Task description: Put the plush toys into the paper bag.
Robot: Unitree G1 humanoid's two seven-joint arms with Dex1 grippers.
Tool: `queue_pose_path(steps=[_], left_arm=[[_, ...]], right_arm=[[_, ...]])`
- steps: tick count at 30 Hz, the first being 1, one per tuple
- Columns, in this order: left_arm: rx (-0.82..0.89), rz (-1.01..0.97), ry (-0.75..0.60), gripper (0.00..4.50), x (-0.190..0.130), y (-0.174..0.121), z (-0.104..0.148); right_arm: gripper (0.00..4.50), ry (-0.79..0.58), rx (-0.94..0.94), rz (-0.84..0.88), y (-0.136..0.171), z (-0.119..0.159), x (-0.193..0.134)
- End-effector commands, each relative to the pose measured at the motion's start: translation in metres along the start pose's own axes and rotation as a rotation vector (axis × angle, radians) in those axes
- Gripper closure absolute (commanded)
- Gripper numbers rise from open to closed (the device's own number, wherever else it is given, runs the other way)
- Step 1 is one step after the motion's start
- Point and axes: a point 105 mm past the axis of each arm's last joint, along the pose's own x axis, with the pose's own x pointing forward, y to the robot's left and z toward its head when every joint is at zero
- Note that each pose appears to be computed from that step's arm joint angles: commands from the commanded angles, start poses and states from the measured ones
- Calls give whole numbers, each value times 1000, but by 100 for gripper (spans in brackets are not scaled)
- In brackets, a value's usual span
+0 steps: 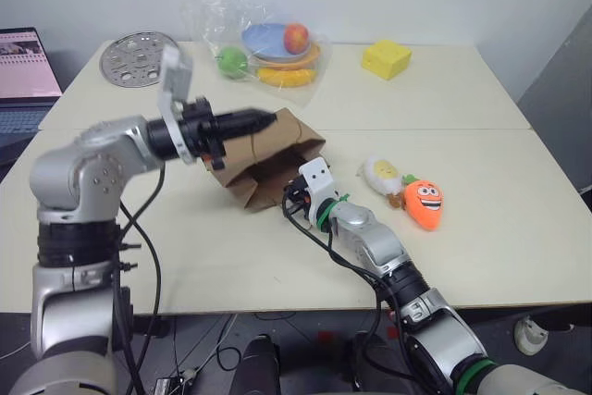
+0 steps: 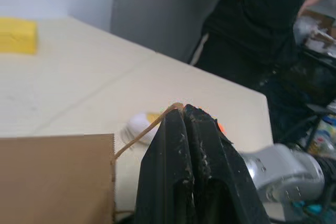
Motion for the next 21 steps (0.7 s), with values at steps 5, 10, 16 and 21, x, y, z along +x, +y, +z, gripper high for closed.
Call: queue_pose_path(steps=[5, 10, 16, 21], left_arm=[[267, 195, -178, 450, -17, 31, 66], [305, 225, -357, 450, -22, 36, 95], [314, 227, -432, 450, -19, 36, 102], [309, 239, -477, 450, -18, 37, 109]], right_arm=[[447, 54, -12, -31, -4, -3, -4], [447, 74, -31, -75, -18, -6, -8], [447, 96, -26, -93, -23, -12, -15], [447, 108, -27, -104, -26, -15, -18]])
